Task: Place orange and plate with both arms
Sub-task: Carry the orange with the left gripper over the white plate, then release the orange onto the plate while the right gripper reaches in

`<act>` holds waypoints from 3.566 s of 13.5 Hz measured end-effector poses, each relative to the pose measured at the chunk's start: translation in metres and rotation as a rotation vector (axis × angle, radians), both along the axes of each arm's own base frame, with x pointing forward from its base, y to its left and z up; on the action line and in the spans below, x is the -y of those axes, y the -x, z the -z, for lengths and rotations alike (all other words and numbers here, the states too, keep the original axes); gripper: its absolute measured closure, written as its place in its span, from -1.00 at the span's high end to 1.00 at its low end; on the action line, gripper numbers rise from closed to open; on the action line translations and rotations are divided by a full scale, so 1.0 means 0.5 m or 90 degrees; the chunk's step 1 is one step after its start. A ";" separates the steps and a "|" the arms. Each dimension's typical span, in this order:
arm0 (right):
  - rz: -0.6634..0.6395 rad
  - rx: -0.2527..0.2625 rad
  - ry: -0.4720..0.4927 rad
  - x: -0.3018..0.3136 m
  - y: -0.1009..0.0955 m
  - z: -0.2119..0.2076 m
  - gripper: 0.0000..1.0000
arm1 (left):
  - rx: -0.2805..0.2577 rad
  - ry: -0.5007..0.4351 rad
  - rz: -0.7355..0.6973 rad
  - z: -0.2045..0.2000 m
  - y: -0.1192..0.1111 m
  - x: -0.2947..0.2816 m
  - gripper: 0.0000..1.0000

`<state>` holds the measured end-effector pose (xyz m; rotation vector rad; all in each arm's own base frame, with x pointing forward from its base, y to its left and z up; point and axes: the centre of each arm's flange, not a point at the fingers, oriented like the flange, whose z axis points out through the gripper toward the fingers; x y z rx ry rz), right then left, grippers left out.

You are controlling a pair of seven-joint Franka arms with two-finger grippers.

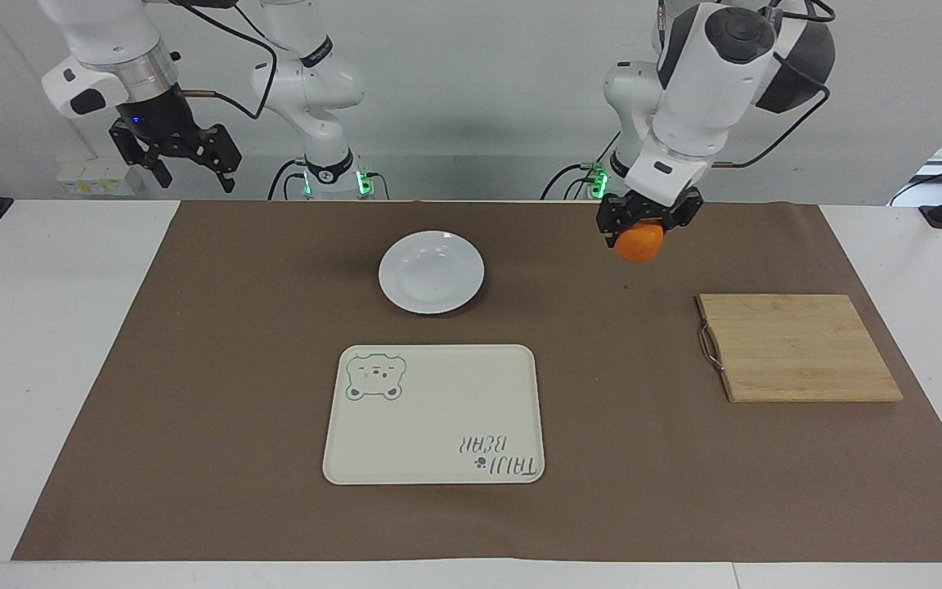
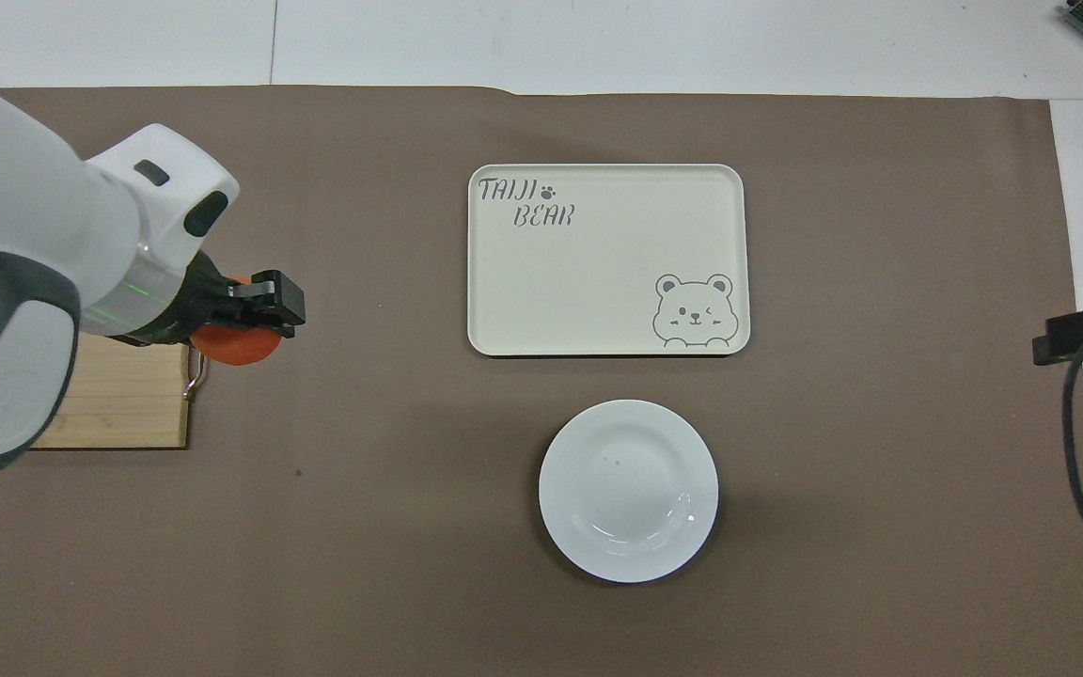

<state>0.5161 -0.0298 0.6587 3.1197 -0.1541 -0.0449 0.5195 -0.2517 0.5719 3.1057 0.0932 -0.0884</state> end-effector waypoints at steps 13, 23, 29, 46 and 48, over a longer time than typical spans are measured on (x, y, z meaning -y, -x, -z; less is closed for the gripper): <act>0.000 -0.003 0.000 0.001 0.001 0.004 1.00 | 0.027 0.029 -0.032 0.314 0.223 0.461 0.55; 0.000 -0.003 0.000 0.001 0.002 0.004 1.00 | 0.025 0.033 -0.029 0.516 0.339 0.572 0.75; -0.003 -0.002 -0.015 -0.005 0.002 0.003 1.00 | 0.053 0.051 -0.050 0.379 0.229 0.475 1.00; -0.176 -0.067 -0.425 -0.095 0.039 0.397 1.00 | 0.038 0.014 0.090 0.116 -0.147 -0.311 1.00; -0.182 -0.064 -0.448 -0.089 0.060 0.464 1.00 | 0.024 0.014 0.107 0.052 -0.133 -0.364 1.00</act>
